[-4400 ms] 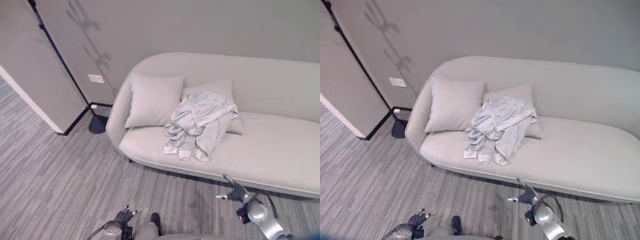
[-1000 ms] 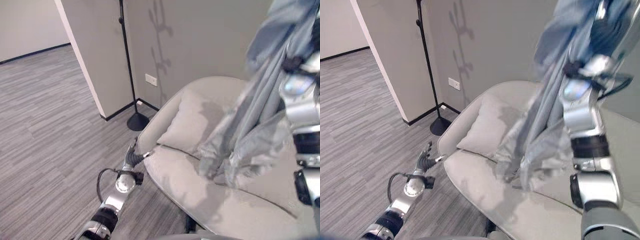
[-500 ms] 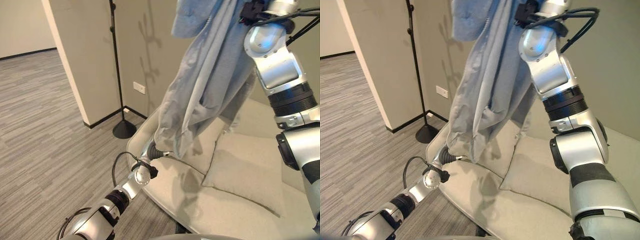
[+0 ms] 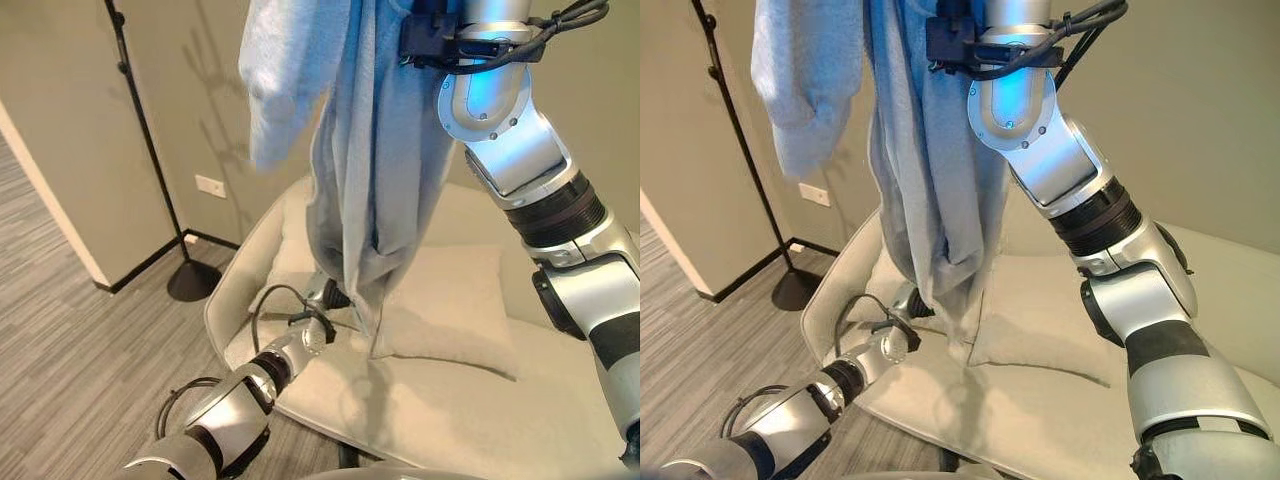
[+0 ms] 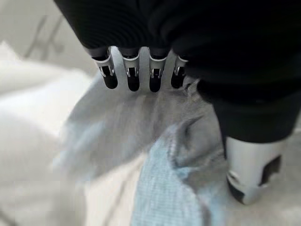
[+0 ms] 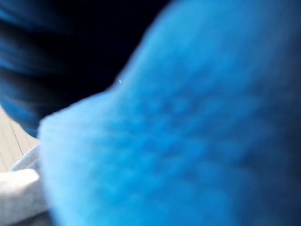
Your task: Hang the clothes on the sofa on the clothes rack.
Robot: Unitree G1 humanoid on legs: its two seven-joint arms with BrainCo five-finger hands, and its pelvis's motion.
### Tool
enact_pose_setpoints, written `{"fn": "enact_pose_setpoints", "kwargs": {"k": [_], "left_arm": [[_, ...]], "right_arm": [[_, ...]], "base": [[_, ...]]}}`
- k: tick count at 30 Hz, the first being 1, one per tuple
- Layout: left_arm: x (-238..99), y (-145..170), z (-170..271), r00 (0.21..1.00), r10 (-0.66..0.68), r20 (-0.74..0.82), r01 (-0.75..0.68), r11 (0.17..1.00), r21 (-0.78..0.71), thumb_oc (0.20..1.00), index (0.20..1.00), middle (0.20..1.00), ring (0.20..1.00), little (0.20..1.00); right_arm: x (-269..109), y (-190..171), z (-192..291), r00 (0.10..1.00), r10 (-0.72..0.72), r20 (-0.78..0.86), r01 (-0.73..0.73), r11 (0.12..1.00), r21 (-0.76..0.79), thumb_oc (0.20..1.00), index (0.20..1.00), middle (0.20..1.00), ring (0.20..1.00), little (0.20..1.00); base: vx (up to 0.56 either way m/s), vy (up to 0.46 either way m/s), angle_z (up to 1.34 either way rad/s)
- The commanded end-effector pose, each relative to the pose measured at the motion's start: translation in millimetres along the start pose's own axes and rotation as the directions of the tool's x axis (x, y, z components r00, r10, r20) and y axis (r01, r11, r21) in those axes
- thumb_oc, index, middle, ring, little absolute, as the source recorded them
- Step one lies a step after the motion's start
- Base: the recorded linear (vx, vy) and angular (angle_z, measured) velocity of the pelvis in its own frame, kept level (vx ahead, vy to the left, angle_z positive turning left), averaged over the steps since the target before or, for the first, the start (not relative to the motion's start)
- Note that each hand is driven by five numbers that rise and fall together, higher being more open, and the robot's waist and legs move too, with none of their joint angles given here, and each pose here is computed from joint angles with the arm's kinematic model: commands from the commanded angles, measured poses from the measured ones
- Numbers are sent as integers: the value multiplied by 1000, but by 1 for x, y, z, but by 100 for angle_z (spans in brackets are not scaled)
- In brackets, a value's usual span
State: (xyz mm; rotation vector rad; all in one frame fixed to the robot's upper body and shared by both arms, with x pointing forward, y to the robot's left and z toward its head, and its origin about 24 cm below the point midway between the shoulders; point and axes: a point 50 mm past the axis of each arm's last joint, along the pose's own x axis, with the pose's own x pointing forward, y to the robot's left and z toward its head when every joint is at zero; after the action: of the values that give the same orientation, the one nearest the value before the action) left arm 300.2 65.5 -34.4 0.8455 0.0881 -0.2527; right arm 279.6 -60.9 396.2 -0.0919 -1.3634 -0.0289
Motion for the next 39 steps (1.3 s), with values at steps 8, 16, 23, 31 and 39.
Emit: {"fn": "enact_pose_setpoints", "kwargs": {"k": [8, 16, 23, 31, 39], "left_arm": [[26, 45, 26, 967, 242, -75, -253, 919, -302, 200, 200, 200, 200, 200], [8, 95, 13, 861, 508, 1, -479, 813, -330, 200, 200, 200, 200, 200], [-53, 195, -3, 593, 755, 281, -751, 644, -144, 200, 200, 200, 200, 200], [-118, 252, -26, 399, 831, 387, -907, 420, 35, 200, 200, 200, 200, 200], [-159, 206, -65, 481, 850, 216, -874, 483, 45, 200, 200, 200, 200, 200]], "right_arm": [[35, -7, 25, 995, -36, 96, 33, 999, 26, 200, 200, 200, 200, 200], [19, -69, 22, 985, -70, 160, 110, 961, -252, 200, 200, 200, 200, 200], [-22, -117, 19, 977, -114, 183, 190, 853, -487, 200, 200, 200, 200, 200], [-99, -108, 12, 1000, 6, 4, -4, 887, -461, 200, 200, 200, 200, 200], [-179, -88, 23, 980, 14, -198, -87, 927, -365, 200, 200, 200, 200, 200]], "base": [[-5, 7, -20], [-82, 37, 7], [-193, 76, 22], [-167, 54, -21], [-133, -133, -40]]}}
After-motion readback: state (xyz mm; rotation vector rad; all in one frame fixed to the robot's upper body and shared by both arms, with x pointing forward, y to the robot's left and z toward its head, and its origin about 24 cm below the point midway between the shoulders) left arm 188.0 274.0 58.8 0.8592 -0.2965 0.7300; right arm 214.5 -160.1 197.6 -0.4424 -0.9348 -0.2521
